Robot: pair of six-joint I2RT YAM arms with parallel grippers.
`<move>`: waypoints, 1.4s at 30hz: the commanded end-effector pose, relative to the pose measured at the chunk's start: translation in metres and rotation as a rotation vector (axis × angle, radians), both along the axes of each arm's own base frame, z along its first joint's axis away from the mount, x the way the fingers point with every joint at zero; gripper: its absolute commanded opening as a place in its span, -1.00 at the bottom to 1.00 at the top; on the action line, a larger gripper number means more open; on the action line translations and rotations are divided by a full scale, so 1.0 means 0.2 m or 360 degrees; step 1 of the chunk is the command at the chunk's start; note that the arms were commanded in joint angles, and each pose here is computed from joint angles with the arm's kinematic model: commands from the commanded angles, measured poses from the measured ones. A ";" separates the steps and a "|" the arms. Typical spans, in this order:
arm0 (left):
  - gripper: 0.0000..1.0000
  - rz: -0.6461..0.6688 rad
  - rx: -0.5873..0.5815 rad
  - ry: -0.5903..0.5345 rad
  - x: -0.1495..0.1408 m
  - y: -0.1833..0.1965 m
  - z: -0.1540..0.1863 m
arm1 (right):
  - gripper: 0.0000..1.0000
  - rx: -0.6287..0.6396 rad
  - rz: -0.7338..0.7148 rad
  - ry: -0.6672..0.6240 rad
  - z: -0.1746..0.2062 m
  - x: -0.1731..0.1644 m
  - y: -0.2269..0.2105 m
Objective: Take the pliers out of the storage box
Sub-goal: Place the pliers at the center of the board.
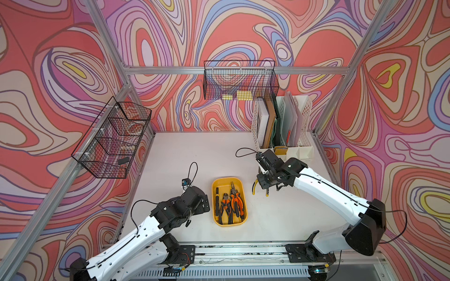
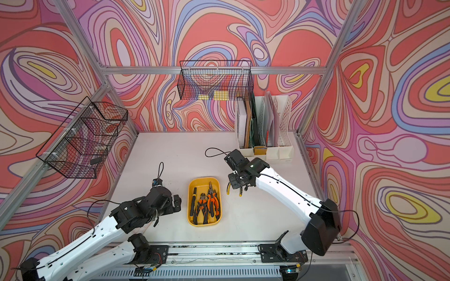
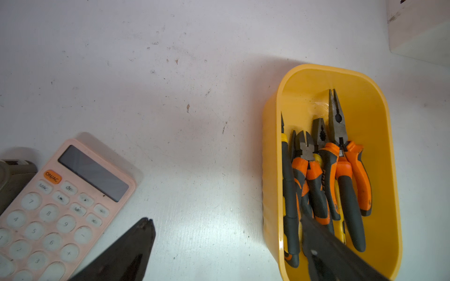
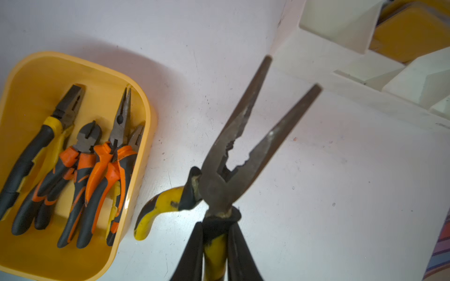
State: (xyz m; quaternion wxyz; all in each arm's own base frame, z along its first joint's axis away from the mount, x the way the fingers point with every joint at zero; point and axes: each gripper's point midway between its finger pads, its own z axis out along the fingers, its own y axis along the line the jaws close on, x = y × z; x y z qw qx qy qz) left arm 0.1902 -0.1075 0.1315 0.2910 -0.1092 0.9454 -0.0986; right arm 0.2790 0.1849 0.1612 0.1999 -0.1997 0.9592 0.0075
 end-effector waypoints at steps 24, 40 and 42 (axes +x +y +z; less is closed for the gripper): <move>1.00 -0.0045 -0.0028 -0.0033 -0.03 0.01 -0.03 | -0.95 0.0079 0.0052 0.0253 -0.56 0.20 0.05; 1.00 -0.0044 0.0023 -0.0046 -0.03 0.03 0.05 | 0.25 0.0076 -0.0049 0.0306 -0.57 0.24 0.03; 1.00 -0.0049 0.0033 -0.0043 -0.02 0.03 0.05 | 0.38 0.0103 -0.0060 0.0275 -0.50 0.25 0.04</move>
